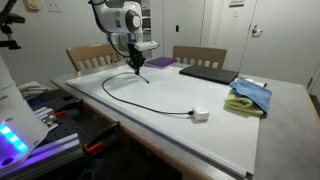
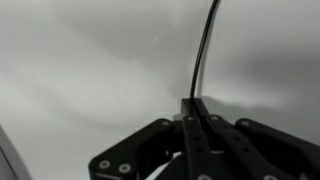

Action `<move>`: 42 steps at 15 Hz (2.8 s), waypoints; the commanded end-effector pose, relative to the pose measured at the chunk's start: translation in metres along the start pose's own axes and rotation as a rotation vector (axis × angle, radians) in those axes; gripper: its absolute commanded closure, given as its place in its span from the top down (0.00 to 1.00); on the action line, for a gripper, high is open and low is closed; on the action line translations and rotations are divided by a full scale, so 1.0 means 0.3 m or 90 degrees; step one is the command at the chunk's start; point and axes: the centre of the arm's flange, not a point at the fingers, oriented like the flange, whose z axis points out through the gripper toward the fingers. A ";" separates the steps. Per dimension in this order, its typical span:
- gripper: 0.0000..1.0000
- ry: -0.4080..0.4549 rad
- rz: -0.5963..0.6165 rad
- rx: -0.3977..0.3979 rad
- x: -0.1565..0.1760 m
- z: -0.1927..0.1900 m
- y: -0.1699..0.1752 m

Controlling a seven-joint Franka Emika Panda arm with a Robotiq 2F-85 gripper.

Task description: Straighten out the cable

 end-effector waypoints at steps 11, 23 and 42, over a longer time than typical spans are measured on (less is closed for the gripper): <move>0.01 0.039 -0.300 -0.006 0.164 0.015 -0.053; 0.04 0.047 -0.553 -0.005 0.384 0.005 -0.117; 0.04 0.107 -0.871 -0.039 0.604 0.013 -0.106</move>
